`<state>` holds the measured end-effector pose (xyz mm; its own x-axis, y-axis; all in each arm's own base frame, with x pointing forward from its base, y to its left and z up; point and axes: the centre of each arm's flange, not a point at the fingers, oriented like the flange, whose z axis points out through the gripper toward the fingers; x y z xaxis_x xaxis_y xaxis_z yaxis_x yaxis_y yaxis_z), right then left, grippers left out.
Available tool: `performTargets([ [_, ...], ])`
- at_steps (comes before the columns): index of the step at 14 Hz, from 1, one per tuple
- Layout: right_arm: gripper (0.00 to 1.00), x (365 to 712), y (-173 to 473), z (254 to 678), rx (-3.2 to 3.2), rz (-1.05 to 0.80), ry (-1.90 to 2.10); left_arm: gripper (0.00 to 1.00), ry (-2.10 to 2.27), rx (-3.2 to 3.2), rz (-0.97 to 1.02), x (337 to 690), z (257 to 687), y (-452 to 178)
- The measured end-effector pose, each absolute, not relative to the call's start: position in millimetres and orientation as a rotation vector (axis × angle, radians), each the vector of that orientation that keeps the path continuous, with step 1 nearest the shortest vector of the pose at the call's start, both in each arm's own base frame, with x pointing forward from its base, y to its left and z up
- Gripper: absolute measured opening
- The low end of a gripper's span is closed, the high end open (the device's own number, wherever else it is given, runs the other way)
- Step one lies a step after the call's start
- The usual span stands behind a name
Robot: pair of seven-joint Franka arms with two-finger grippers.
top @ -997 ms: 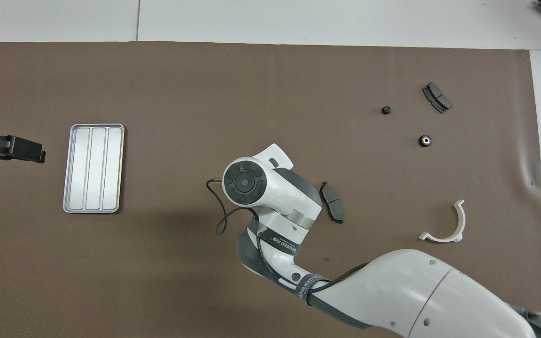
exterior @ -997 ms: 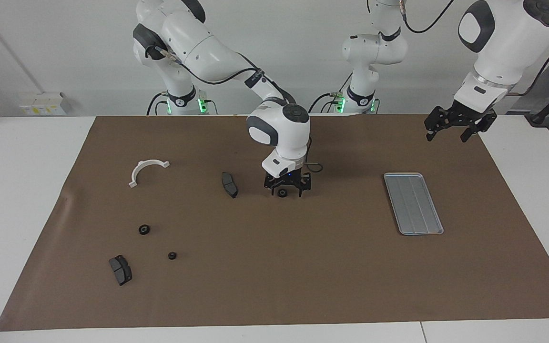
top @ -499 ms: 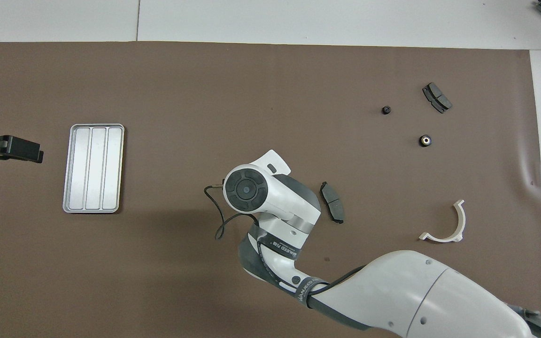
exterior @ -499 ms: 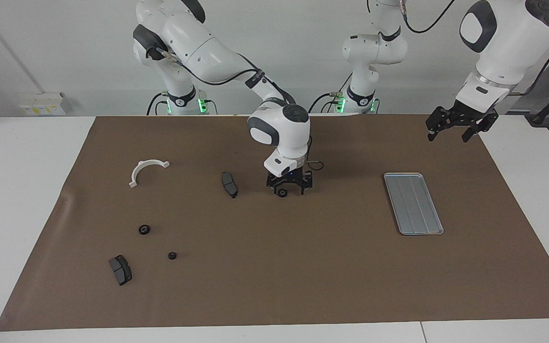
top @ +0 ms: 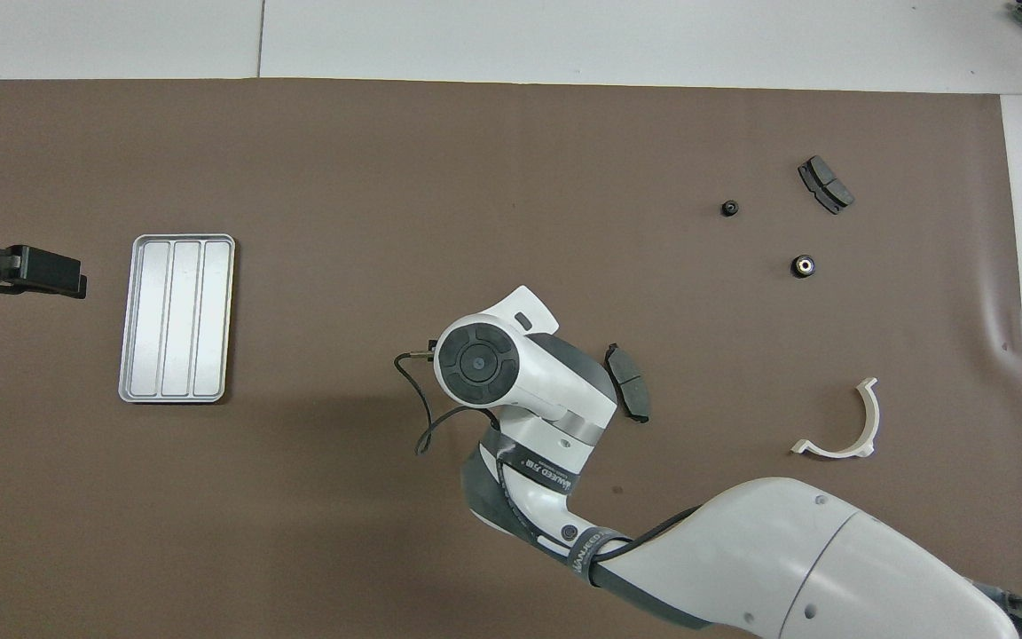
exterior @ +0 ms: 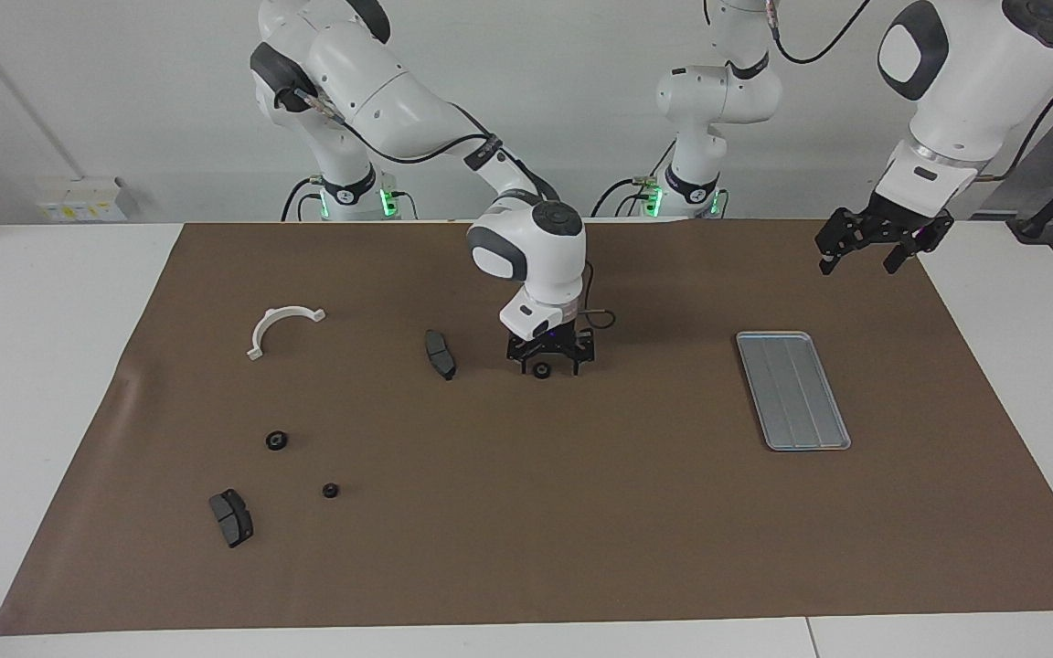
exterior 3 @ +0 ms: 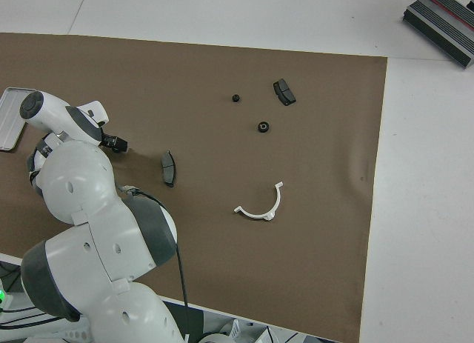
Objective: Place bearing gear from tray to pile
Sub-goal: 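Lower the right gripper onto the center gear and grasp it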
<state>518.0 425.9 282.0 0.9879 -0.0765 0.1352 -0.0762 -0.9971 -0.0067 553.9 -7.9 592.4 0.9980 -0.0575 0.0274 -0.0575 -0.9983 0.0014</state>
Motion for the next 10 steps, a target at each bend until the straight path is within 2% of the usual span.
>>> performTargets([
  [1, 0.96, 516, 425, 281, -3.135, -0.210, 0.117, 1.00, -0.086, 3.138, 0.043, 554, 592, -8],
  [3, 0.77, 514, 424, 280, -3.135, -0.211, 0.114, 1.00, -0.070, 3.138, 0.041, 554, 592, -5],
  [4, 0.77, 515, 424, 281, -3.126, -0.218, 0.114, 1.00, -0.059, 3.138, 0.041, 554, 592, -3],
  [6, 0.65, 516, 424, 283, -3.121, -0.226, 0.115, 1.00, -0.045, 3.139, 0.041, 554, 592, 2],
  [7, 0.65, 515, 424, 284, -3.120, -0.227, 0.114, 1.00, -0.045, 3.139, 0.041, 554, 592, 2],
  [8, 0.59, 515, 424, 284, -3.120, -0.228, 0.115, 1.00, -0.046, 3.139, 0.041, 554, 592, 2],
  [10, 0.56, 515, 423, 284, -3.121, -0.230, 0.115, 1.00, -0.050, 3.139, 0.041, 554, 592, 0],
])
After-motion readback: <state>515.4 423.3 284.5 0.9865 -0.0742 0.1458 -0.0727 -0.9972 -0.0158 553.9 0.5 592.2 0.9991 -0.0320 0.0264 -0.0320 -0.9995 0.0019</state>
